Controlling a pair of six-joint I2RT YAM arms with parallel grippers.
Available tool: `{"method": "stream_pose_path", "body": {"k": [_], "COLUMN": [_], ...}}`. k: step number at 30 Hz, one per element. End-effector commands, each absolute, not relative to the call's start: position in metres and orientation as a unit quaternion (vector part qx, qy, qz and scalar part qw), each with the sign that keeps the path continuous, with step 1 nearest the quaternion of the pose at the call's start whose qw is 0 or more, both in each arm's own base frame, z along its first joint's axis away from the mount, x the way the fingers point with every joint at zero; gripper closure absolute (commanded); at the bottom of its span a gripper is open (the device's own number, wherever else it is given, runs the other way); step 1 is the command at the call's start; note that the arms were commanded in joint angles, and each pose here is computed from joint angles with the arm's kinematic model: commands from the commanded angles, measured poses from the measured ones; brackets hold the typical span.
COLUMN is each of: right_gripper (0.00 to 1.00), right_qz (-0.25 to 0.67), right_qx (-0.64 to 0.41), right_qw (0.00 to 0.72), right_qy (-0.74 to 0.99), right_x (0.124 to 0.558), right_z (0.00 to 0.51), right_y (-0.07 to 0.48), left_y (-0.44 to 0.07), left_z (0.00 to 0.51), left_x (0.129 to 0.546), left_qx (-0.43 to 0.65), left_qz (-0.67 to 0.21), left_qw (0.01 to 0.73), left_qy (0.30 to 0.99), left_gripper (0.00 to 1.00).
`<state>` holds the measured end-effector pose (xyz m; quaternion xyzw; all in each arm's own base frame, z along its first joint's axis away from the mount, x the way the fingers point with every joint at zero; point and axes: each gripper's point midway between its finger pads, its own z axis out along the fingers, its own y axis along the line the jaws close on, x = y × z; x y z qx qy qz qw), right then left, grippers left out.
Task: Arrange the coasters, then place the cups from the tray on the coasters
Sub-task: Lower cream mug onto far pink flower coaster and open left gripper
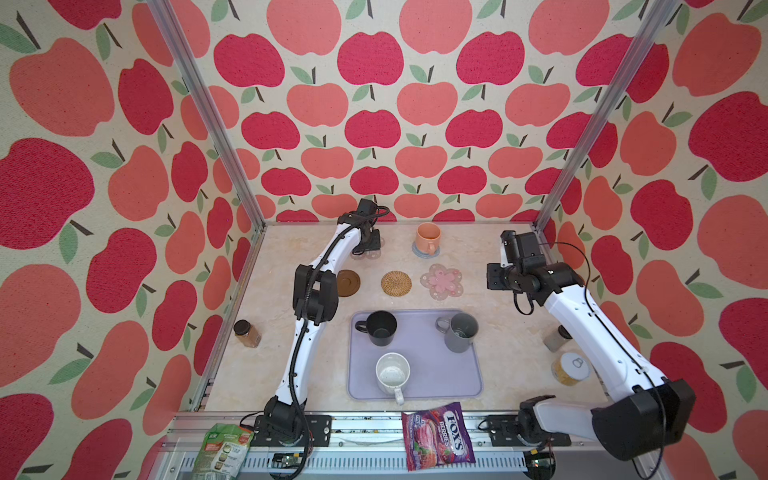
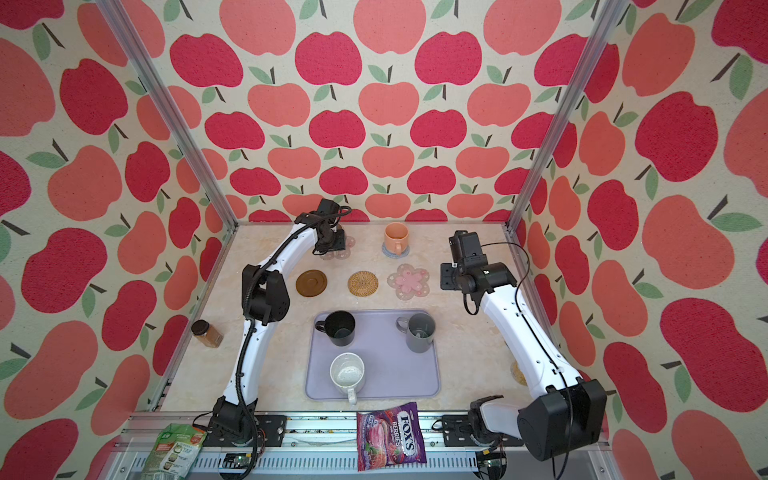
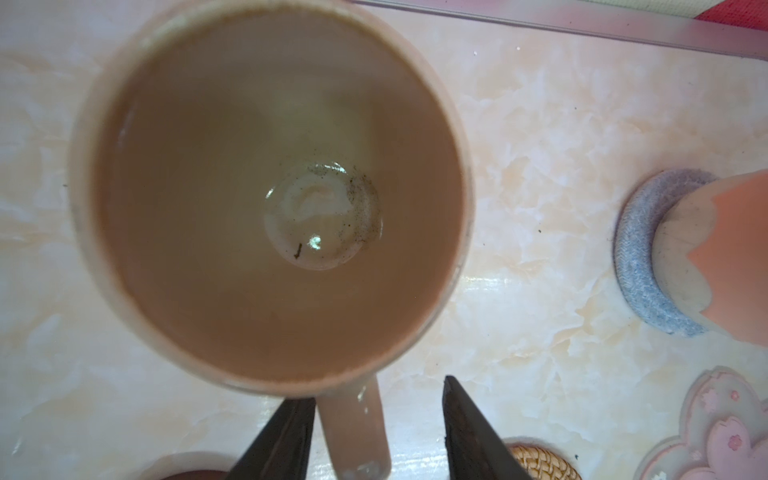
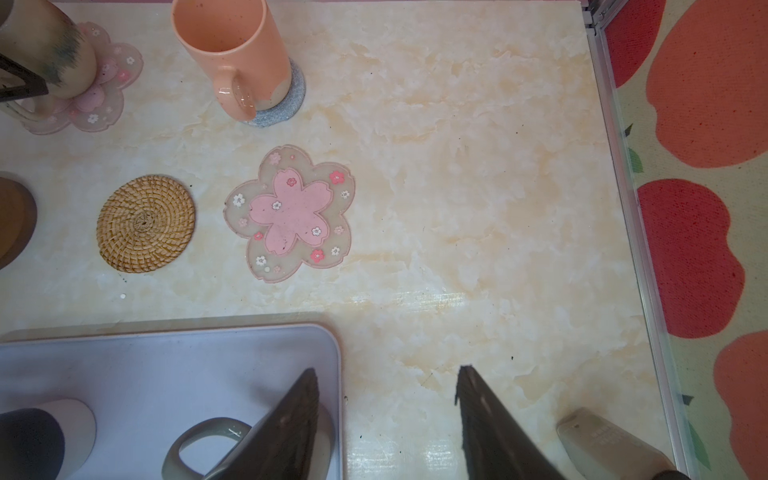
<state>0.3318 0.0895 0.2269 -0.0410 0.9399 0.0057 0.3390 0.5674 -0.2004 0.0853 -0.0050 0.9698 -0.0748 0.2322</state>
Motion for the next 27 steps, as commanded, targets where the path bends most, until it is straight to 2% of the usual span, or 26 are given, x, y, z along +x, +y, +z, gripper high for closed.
{"method": "stream_pose_path", "body": {"k": [1,12,27], "right_gripper": [0.43,0.43,0.43], "right_qz": [0.011,0.026,0.053], "right_qx": [-0.032,-0.024,-0.005], "right_qw": [0.335,0.333,0.331], "right_qy": [0.942,0.942,0.942], "right_x": [0.325,0.313,0.289], "right_z": [0.228,0.228,0.230], "right_y": [0.087,0.086,0.085], "left_y": [-0.195,-0.178,-0.150], "left_z": [0.120,0.153,0.207], "left_x": [0.561,0.537,0.446], "left_qx": [-0.012,-0.013,-0.007], "left_qz": [-0.068,-0.041,-0.053], "left_qw": [0.248,0.257,0.286], "left_qy": [0.966,0.965,0.957], "left_gripper": [0.45,0.44,0.45]}}
